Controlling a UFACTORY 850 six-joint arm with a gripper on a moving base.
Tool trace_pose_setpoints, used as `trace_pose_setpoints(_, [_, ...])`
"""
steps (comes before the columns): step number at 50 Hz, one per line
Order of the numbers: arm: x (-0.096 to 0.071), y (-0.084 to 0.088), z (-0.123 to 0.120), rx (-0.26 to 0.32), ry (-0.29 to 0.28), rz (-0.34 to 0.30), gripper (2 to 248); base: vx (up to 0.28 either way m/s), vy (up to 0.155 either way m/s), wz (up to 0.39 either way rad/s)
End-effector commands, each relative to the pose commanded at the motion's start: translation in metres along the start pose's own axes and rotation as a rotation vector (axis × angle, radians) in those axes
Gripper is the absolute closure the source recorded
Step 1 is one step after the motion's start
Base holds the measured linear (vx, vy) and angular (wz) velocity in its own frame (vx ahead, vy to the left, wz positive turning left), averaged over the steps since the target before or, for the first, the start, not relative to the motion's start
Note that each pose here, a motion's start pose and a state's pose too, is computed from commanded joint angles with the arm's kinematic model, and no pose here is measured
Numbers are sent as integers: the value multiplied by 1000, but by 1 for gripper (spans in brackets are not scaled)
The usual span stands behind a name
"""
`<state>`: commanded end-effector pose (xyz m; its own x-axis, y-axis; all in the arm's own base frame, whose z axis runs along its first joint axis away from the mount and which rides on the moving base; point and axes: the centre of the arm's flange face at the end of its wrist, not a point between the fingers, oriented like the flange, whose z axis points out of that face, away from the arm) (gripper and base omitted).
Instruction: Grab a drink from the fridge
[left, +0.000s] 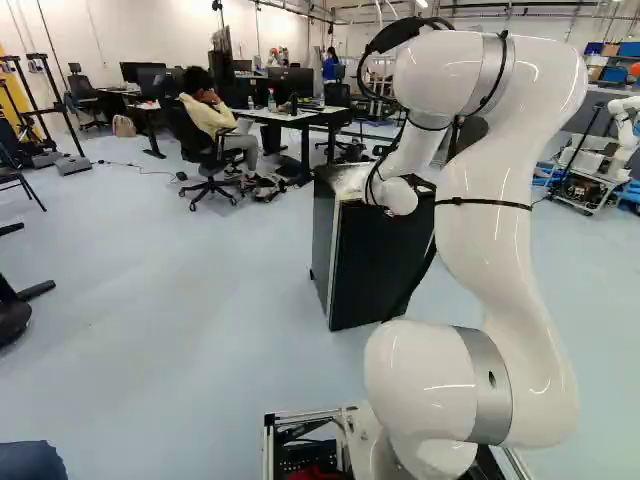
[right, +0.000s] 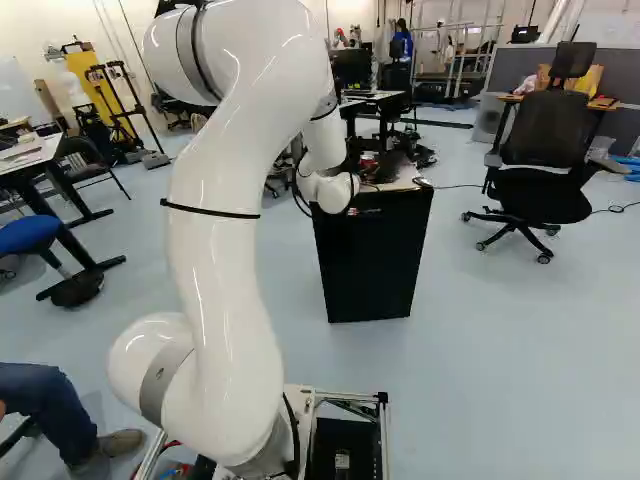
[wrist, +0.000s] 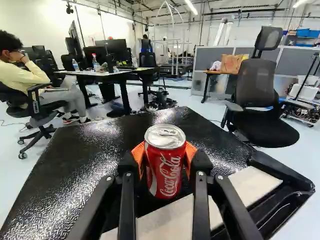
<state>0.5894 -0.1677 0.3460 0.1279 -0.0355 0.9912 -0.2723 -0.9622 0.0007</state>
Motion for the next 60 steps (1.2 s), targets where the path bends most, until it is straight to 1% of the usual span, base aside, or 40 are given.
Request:
trace_pose_setpoints(1, [0, 0, 0, 0, 0, 0, 150, 0, 0, 0])
trace_pose_setpoints(18, [1, 0, 0, 0, 2, 0, 153, 0, 0, 0])
trace_pose_setpoints(53, [39, 0, -6, 0, 63, 0, 153, 0, 0, 0])
trace_pose_setpoints(60, [39, 0, -6, 0, 63, 0, 153, 0, 0, 0])
